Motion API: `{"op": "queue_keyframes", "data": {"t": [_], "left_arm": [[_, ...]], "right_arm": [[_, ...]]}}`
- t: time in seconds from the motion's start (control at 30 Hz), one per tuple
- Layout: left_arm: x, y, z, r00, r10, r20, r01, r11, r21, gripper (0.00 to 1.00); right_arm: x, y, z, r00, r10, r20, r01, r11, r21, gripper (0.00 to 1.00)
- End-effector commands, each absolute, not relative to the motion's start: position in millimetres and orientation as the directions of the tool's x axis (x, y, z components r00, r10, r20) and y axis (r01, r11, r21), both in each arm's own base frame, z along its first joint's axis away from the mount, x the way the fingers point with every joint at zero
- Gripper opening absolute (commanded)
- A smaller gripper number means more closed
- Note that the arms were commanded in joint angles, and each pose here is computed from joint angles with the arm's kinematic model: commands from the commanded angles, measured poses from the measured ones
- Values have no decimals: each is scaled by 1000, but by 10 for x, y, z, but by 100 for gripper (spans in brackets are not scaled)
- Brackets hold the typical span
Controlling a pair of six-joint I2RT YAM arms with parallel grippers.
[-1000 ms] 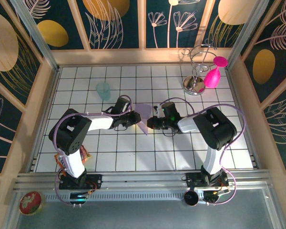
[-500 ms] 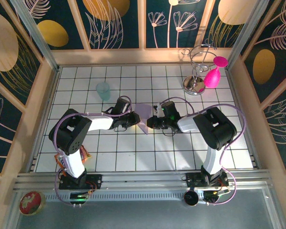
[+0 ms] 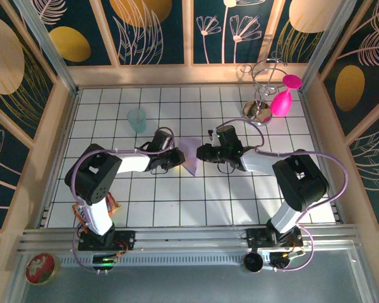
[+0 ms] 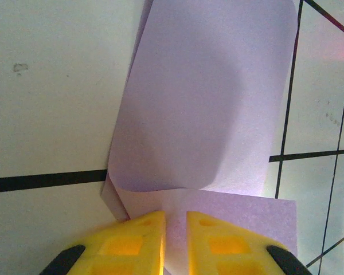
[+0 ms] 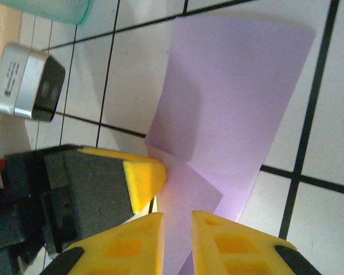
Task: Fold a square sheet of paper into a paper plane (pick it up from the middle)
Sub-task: Third fold the triangle at the center of the table.
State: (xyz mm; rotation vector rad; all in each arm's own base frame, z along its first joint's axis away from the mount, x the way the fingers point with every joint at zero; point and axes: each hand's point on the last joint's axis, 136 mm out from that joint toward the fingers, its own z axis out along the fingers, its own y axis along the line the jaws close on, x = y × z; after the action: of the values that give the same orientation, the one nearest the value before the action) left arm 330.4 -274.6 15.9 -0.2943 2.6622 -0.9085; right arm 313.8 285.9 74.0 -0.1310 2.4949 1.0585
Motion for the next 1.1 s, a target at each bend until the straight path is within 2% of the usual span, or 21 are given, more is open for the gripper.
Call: {"op": "queue_keyframes", "data": {"t": [0.0,0.2,0.47,1.07], "left_arm": [[3167,-2621,-97,-938,-298,-179,-151,813,-562,18],[3171,-2625,-101,-938,-298,-178,-151,811,-565,16],[3155,-2613,-104,-938,-298,-175,-152,811,-566,11],[3115,-2587,-158,-940,-299,-166,-162,816,-555,4]], "right_arm": [[3006,3020,814,-918,26,-396,-269,692,670,16],[2885,3294,756,-929,-62,-365,-309,670,675,7],[2833,3418,557,-941,-114,-319,-309,672,673,2],[2841,3406,292,-947,-152,-283,-303,712,633,1]]}}
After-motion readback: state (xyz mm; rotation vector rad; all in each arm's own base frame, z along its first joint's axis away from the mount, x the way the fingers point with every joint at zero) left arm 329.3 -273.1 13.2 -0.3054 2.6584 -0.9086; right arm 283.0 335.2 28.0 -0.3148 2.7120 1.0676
